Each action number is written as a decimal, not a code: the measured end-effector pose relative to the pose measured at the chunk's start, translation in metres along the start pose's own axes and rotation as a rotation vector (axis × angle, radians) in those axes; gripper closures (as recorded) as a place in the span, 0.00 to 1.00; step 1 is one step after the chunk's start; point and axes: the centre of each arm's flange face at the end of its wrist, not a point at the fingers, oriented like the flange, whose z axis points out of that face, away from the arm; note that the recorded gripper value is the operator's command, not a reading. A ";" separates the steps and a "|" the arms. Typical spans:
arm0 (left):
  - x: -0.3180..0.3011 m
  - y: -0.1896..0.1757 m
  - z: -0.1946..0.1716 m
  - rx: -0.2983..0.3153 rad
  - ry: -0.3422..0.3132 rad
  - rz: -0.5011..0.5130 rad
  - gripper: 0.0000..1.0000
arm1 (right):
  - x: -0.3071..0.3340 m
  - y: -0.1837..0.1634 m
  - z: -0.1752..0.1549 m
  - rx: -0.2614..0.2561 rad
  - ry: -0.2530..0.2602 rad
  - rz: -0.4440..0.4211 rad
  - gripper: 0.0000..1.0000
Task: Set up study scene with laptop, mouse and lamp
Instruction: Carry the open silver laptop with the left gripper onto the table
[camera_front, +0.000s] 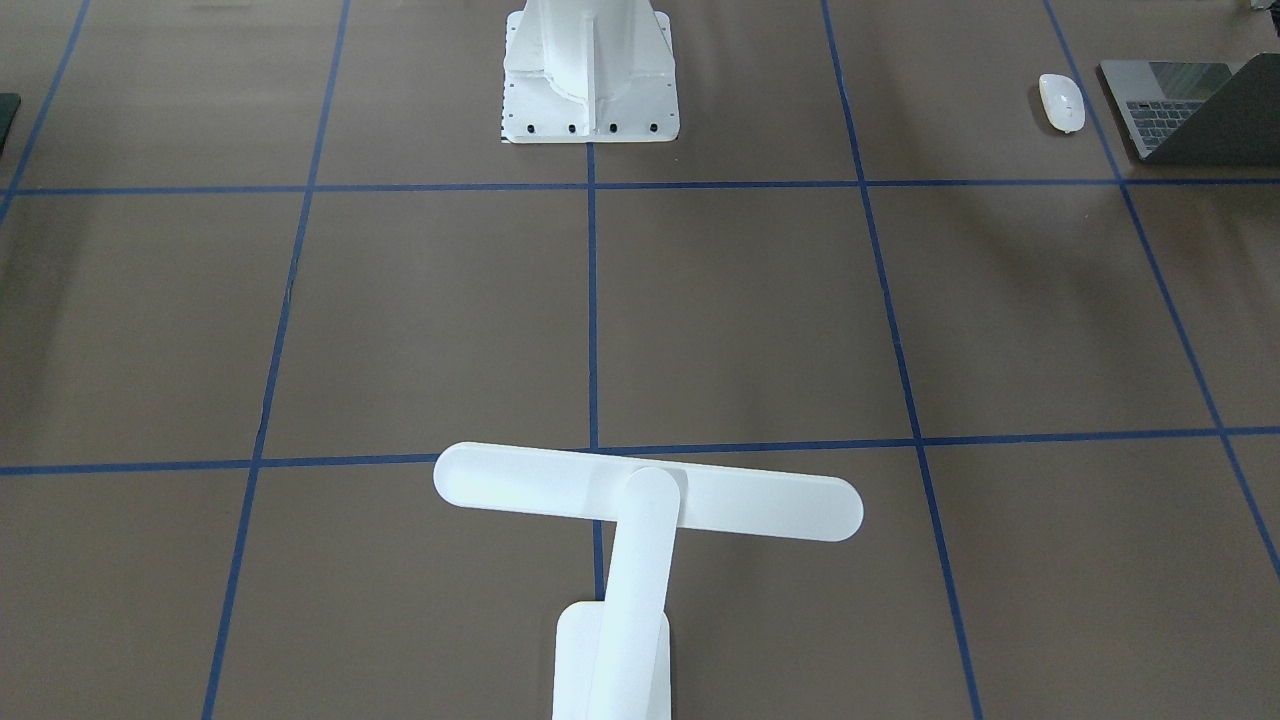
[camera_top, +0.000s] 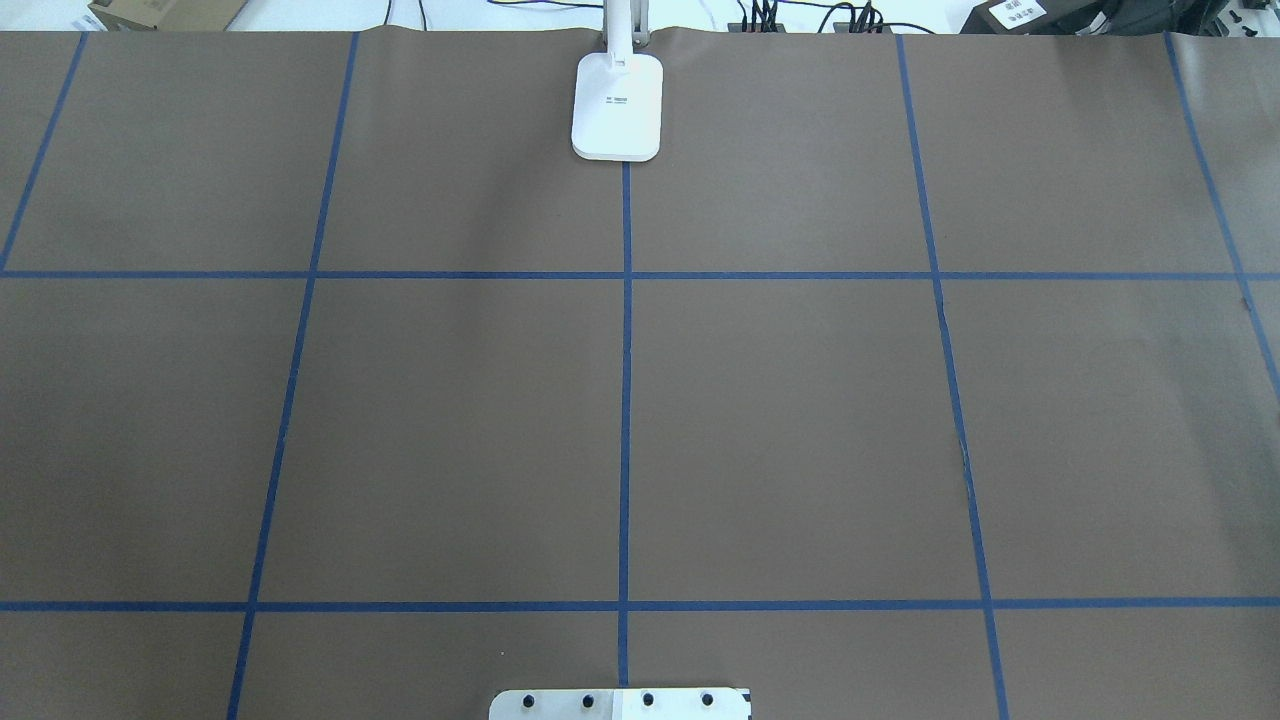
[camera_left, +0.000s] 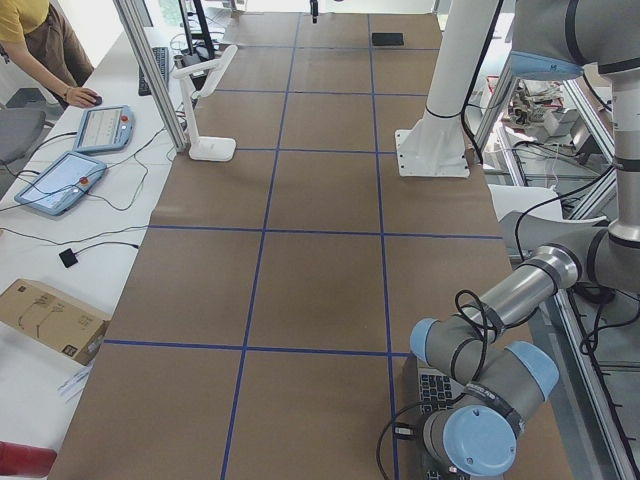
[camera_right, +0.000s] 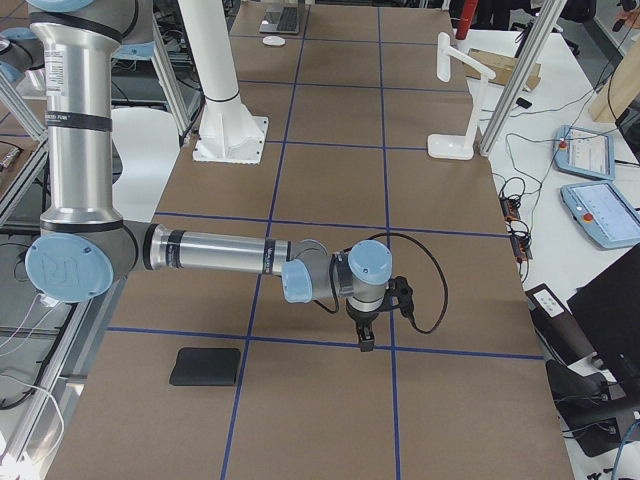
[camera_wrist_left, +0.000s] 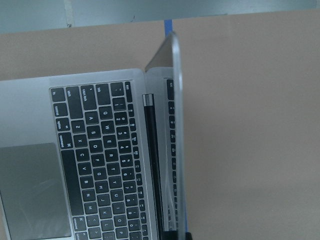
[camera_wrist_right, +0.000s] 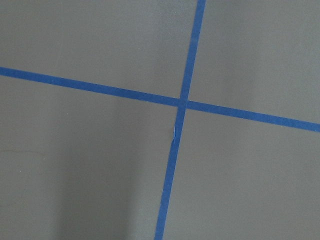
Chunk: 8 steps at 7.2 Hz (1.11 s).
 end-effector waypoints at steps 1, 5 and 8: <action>0.014 0.002 -0.011 0.013 0.012 -0.004 1.00 | 0.000 0.000 0.000 0.000 0.000 -0.001 0.00; 0.090 0.016 -0.049 0.028 0.068 0.057 1.00 | -0.001 0.000 -0.001 0.000 -0.001 0.000 0.00; 0.199 0.065 -0.087 0.018 0.120 0.165 1.00 | -0.001 -0.001 -0.001 0.002 -0.001 0.000 0.00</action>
